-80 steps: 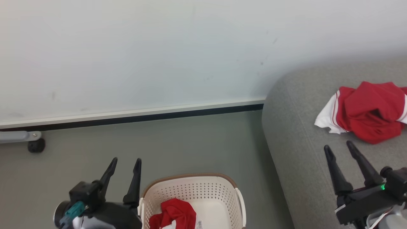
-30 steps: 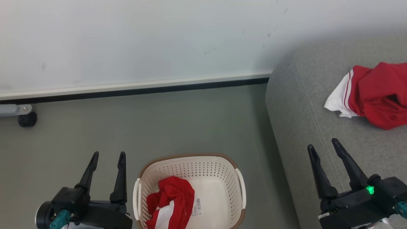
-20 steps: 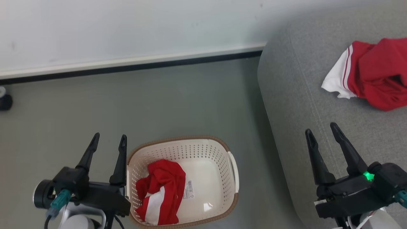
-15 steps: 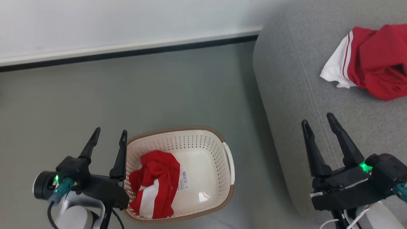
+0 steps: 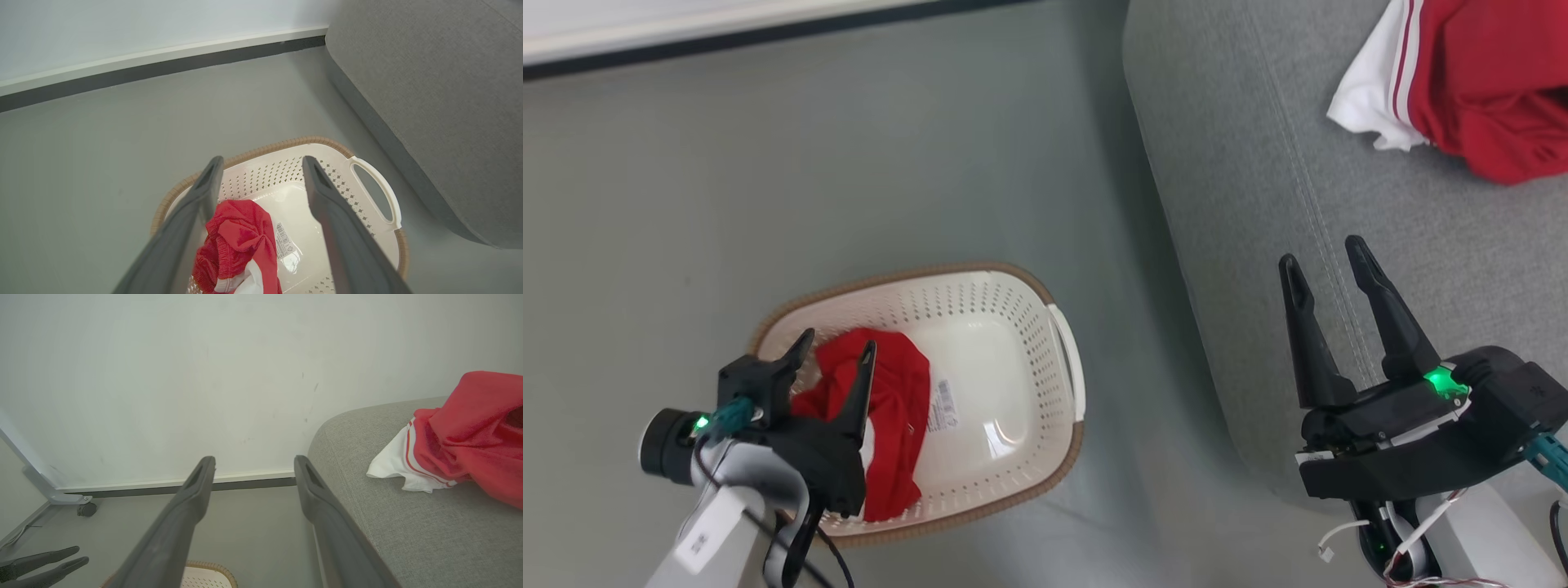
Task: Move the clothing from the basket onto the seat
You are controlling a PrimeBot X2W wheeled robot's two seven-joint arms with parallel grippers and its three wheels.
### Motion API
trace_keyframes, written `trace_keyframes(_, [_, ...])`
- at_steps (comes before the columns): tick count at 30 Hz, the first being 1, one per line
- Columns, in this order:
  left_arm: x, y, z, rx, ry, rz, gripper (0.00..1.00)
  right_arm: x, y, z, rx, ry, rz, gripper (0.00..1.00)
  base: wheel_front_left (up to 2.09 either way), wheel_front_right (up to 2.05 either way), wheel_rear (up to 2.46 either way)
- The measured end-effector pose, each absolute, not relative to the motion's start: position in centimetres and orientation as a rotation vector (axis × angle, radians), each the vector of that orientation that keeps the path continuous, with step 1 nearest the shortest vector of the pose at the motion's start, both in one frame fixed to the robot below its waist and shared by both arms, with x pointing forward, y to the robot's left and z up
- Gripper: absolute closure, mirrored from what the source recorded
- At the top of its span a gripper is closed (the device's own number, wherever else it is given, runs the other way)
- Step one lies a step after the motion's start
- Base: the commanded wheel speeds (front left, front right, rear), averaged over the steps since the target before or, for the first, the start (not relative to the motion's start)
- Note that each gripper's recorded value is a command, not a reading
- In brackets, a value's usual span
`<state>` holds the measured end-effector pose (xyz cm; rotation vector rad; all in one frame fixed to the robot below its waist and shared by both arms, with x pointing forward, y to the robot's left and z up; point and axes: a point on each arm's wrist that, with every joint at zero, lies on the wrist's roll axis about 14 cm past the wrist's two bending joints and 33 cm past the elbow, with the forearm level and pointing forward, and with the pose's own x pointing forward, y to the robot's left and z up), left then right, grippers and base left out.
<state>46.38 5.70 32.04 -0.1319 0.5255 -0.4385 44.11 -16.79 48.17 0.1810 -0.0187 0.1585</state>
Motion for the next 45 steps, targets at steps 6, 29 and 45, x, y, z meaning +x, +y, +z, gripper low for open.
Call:
trace_keyframes(6, [45.8,4.0,27.5,-0.124,0.676,-0.480,0.00,44.8,-17.1,46.2,0.181,0.026,0.142,0.00,0.00,0.00,0.00])
trace_keyframes(29, [42.6,4.2,12.6,0.075,1.154,-0.568,0.00,46.8,-17.2,39.0,0.200,0.170,0.096,0.00,0.00,0.00,0.00])
trace_keyframes(45, [39.5,1.6,10.0,0.114,1.292,-0.660,1.00,46.6,-18.6,36.8,0.170,0.230,0.057,0.00,0.00,0.00,0.00])
